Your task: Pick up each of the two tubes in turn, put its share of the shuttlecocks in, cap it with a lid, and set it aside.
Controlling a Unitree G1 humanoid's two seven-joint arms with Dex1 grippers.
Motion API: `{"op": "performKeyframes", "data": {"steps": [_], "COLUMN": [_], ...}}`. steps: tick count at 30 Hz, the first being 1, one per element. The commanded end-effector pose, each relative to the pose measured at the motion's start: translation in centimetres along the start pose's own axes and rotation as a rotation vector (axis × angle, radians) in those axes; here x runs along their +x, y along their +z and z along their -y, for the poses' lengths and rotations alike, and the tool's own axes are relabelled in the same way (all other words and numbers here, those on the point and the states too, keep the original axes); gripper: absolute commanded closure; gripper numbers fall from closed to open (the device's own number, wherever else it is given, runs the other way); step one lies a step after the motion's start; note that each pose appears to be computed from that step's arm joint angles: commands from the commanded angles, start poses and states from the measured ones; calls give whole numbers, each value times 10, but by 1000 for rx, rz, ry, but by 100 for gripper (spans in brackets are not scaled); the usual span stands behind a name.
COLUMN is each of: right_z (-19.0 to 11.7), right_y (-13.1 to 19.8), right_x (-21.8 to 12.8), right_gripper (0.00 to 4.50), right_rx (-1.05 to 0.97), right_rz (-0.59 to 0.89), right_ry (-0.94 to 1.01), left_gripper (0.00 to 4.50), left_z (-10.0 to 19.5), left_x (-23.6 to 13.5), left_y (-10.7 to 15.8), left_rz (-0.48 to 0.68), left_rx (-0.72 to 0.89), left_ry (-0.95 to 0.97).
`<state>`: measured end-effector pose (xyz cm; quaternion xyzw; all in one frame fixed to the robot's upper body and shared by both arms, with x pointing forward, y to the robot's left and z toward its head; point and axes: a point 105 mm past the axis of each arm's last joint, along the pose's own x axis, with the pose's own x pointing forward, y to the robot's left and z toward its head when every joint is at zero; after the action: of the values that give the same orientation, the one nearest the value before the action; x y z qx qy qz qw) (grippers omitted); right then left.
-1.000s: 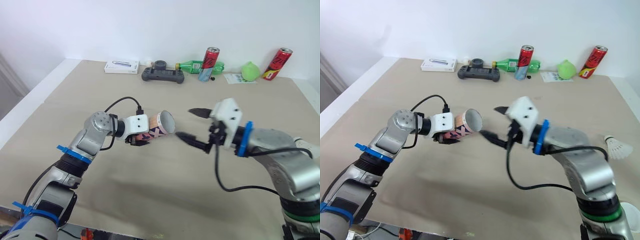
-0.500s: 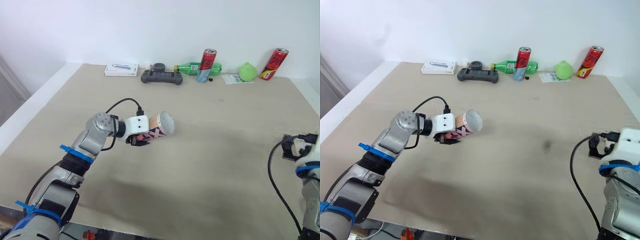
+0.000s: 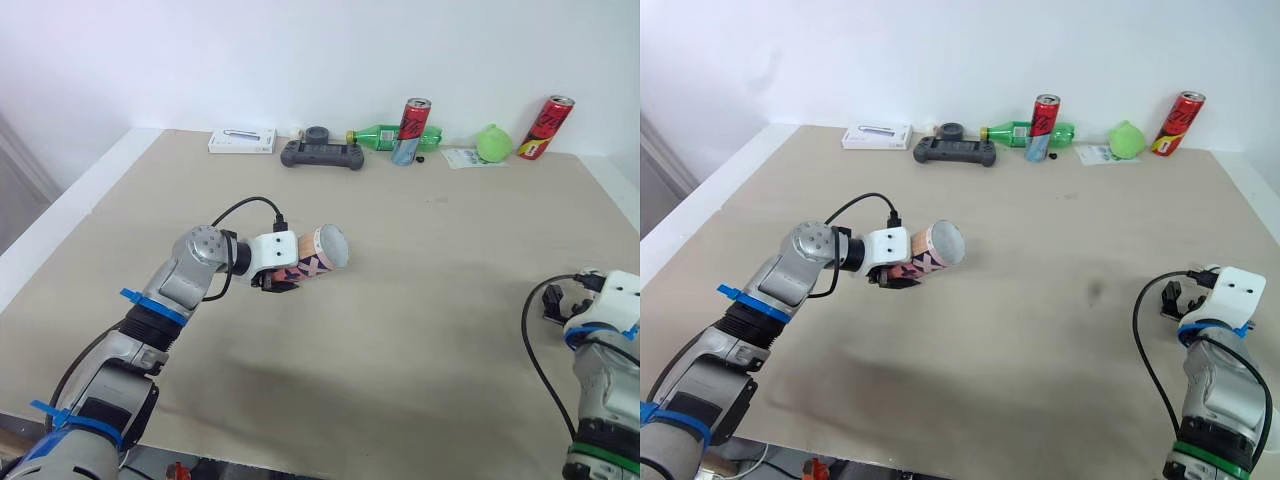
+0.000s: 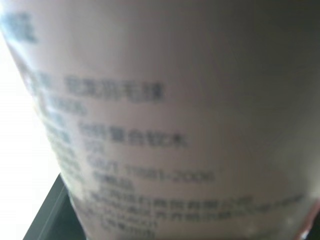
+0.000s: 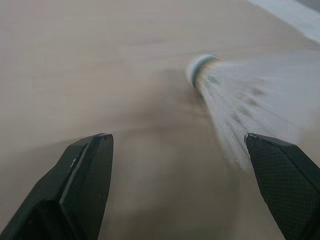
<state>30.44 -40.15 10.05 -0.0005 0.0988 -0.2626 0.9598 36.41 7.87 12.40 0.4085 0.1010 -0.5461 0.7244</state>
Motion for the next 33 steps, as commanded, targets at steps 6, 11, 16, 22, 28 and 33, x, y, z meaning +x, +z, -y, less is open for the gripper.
{"op": "performKeyframes", "data": {"steps": [6,11,16,22,28,33], "right_z": [2,-2,-16,-138,-216,-248], "right_y": [13,12,22,64,98,92], "right_x": [23,27,19,-73,-159,-184], "right_gripper": [86,312,444,444,444,444], "right_rx": [-10,-25,-152,-369,-496,-754], "right_rz": [46,59,139,378,463,473], "right_ry": [-12,-4,63,789,1275,1425], "left_gripper": [145,145,145,145,145,145], "left_z": [16,15,15,14,17,15], "left_x": [4,3,3,3,7,6], "left_y": [-15,-15,-16,-17,-13,-11], "left_rz": [-43,-48,-53,-57,-40,-39], "left_rx": [-44,-49,-49,-52,-54,-47], "left_ry": [-50,-45,-46,-52,-79,-79]}}
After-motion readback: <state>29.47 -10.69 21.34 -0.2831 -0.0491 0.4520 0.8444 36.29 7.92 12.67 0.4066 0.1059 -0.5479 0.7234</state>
